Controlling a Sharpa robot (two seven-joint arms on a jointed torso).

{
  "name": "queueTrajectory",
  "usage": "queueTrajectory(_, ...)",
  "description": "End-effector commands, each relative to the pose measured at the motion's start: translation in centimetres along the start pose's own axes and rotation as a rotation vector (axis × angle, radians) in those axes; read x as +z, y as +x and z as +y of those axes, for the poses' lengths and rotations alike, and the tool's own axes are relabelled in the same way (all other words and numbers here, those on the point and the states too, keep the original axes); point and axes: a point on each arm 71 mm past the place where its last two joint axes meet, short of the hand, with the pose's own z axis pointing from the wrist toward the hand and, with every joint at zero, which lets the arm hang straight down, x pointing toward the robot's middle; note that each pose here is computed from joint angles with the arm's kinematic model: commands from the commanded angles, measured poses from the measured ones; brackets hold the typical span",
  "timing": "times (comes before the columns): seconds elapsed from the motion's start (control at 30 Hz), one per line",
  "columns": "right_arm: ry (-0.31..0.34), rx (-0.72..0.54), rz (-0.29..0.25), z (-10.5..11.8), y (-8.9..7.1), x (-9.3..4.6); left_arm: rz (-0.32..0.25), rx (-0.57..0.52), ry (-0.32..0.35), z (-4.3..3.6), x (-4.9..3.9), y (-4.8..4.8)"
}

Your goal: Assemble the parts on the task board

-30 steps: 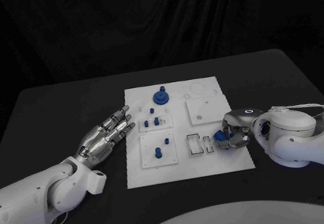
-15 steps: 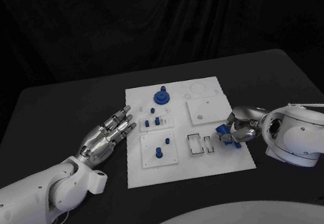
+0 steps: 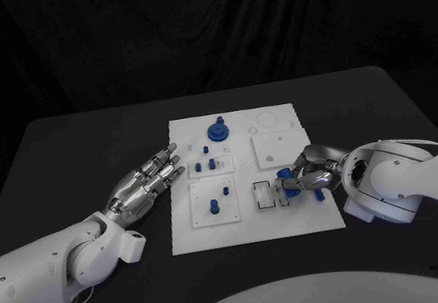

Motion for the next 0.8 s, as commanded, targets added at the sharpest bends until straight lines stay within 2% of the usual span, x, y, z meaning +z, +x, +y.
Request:
queueTrajectory(0.03, 0.022, 0.02, 0.07, -0.1, 0.8, 0.3, 0.01, -0.017, 0.09, -0.52, 0.08, 0.17)
queueTrajectory(0.53, 0.001, 0.001, 0.106, 1.1, 1.8, 1.3, 0.011, -0.022, 0.082, -0.16, 0.06, 0.14)
queueTrajectory(0.8, -0.009, 0.004, 0.101, 1.4, 2.0, 1.4, 0.007, -0.024, 0.079, 0.09, -0.12, 0.12)
